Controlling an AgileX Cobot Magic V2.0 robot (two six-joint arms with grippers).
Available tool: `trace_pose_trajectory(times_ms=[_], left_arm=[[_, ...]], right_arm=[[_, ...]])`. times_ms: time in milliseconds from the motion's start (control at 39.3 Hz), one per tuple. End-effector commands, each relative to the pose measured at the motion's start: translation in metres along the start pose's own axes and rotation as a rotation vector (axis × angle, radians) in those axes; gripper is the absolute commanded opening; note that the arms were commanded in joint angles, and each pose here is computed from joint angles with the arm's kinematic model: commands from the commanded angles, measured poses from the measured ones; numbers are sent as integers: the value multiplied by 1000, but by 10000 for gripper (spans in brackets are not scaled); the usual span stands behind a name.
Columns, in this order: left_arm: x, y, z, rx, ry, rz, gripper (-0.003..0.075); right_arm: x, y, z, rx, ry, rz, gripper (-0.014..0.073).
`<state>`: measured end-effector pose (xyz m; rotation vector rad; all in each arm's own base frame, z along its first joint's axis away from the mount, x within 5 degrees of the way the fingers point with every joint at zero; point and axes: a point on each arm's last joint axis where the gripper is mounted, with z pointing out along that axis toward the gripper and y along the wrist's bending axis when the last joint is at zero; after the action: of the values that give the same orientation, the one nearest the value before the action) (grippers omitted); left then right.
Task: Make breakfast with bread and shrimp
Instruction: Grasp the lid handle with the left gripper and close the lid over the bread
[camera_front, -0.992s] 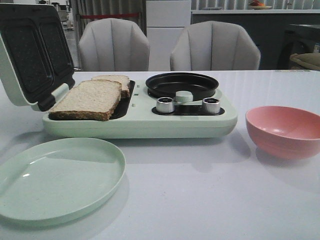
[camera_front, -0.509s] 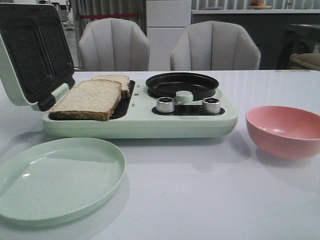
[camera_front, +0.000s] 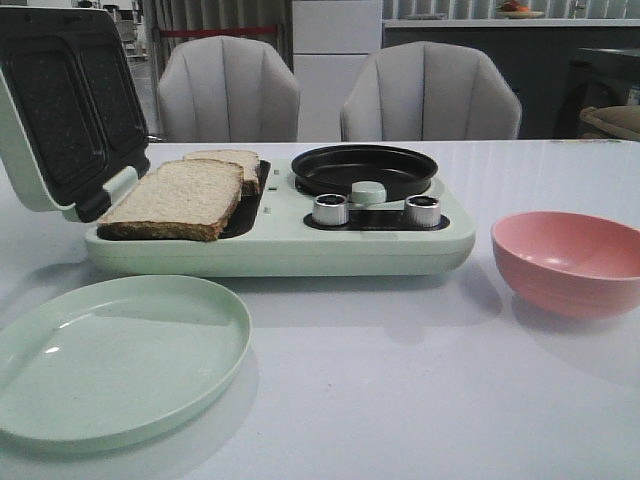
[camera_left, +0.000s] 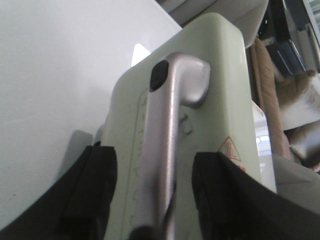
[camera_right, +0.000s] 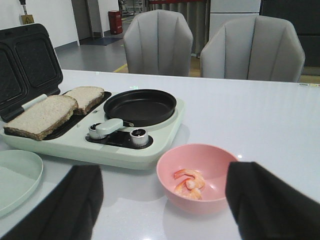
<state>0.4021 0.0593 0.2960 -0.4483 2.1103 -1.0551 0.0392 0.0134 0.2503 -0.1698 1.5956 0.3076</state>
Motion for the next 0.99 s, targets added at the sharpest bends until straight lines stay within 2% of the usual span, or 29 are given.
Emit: trace_pose_trajectory(times_ms=[0, 102, 229, 407, 585, 661, 865, 967], left_arm=[[-7, -28, -9, 175, -23, 14, 382], [-4, -26, -3, 210, 10, -10, 313], [3, -36, 2, 269, 44, 15, 220], [18, -62, 15, 414, 102, 77, 209], [50, -90, 40, 463, 200, 203, 209], [64, -99, 52, 435, 237, 255, 209], [103, -107, 85, 210, 308, 521, 210], [114, -110, 93, 145, 323, 603, 210]], right_arm=[[-16, 1, -5, -3, -116, -3, 604], [-16, 1, -5, -3, -116, -3, 604], [-16, 1, -5, -3, -116, -3, 604], [-16, 1, -5, -3, -116, -3, 604], [-16, 1, -5, -3, -116, -3, 604], [-16, 1, -5, -3, -116, -3, 604], [-16, 1, -5, -3, -116, -3, 604], [-16, 1, -5, -3, -116, -3, 604]])
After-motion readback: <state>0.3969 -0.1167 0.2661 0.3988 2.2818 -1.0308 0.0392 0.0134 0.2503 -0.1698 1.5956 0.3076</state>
